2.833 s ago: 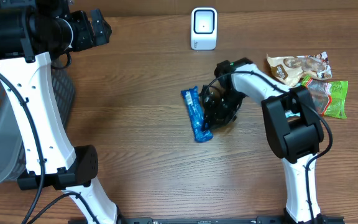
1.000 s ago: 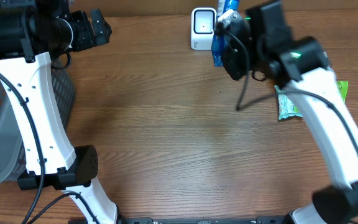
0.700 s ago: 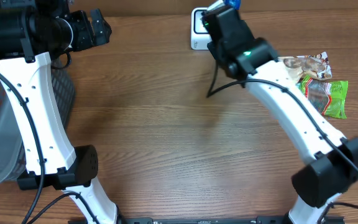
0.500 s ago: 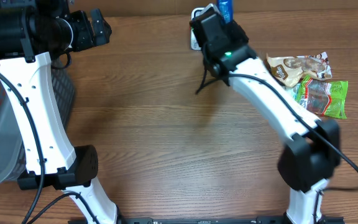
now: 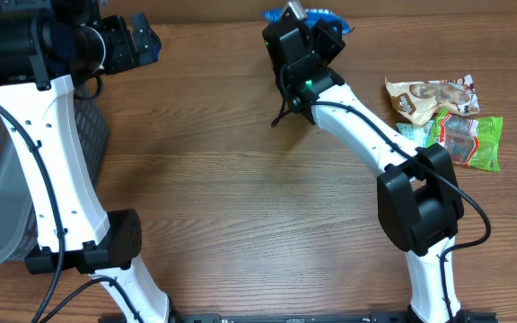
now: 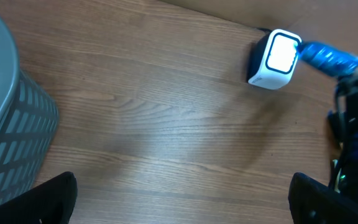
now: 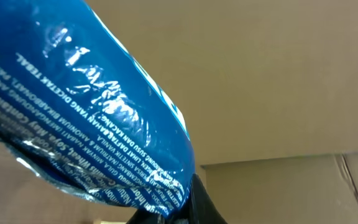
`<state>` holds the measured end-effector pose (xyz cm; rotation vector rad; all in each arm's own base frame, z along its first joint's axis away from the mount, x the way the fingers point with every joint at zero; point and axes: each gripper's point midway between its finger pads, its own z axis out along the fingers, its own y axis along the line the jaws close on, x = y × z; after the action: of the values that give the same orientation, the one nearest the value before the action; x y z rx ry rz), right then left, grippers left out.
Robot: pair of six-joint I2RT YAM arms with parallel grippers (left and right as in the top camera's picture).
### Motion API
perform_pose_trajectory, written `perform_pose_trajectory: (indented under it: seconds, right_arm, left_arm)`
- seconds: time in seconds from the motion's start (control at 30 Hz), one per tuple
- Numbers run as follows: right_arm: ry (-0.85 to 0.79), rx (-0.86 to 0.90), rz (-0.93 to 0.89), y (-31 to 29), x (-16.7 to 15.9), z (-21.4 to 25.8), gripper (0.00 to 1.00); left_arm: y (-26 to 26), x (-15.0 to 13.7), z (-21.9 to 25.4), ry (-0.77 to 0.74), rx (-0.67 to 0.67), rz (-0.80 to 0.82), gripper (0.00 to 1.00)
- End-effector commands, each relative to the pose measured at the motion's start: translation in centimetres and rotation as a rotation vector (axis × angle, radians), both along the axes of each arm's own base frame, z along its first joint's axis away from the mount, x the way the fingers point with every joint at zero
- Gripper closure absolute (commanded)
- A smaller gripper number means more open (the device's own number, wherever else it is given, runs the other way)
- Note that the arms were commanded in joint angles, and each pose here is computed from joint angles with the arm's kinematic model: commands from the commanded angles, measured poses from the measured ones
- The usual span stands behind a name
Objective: Scan the item barcode
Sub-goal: 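Hold the blue bar's barcode in front of the scanner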
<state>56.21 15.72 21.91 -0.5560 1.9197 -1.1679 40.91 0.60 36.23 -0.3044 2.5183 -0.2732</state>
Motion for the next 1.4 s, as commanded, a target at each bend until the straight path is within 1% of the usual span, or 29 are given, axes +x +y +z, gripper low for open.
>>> perform_pose_trajectory:
  seconds: [0.0, 0.03, 0.17, 0.23, 0.4, 0.53, 0.8, 1.0, 1.37]
  right_arm:
    - [-0.129, 0.058, -0.068, -1.5, 0.5, 3.1, 0.96]
    - [-0.179, 0.096, -0.074, -1.7, 0.9, 3.6, 0.96]
    - [-0.226, 0.130, -0.090, -2.2, 2.2, 2.4, 0.96]
    - [-0.211, 0.122, -0.096, -2.4, 2.8, 0.6, 0.96]
    - [-0.223, 0.142, -0.109, -2.6, 3.6, -1.8, 0.96]
    - [-0.246, 0.193, -0.125, -2.6, 3.8, -2.9, 0.96]
    - [-0.208, 0.182, -0.116, -2.3, 4.3, -6.0, 0.96]
    - [-0.229, 0.219, -0.129, -2.5, 4.4, -6.4, 0.96]
    - [-0.237, 0.232, -0.143, -3.0, 4.5, -6.5, 0.96]
  left_arm:
    - [0.2, 0.2, -0.3, 0.008, 0.007, 0.001, 0.00]
    - [0.2, 0.2, -0.3, 0.008, 0.007, 0.001, 0.00]
    - [0.2, 0.2, -0.3, 0.007, 0.007, 0.001, 0.00]
    - [0.2, 0.2, -0.3, 0.008, 0.007, 0.001, 0.00]
    - [0.2, 0.2, -0.3, 0.008, 0.007, 0.001, 0.00]
    - [0.2, 0.2, -0.3, 0.008, 0.007, 0.000, 0.00]
    - [0.2, 0.2, -0.3, 0.008, 0.007, 0.001, 0.00]
    - [0.2, 0.2, -0.3, 0.008, 0.007, 0.001, 0.00]
    - [0.2, 0.2, -0.3, 0.008, 0.007, 0.001, 0.00]
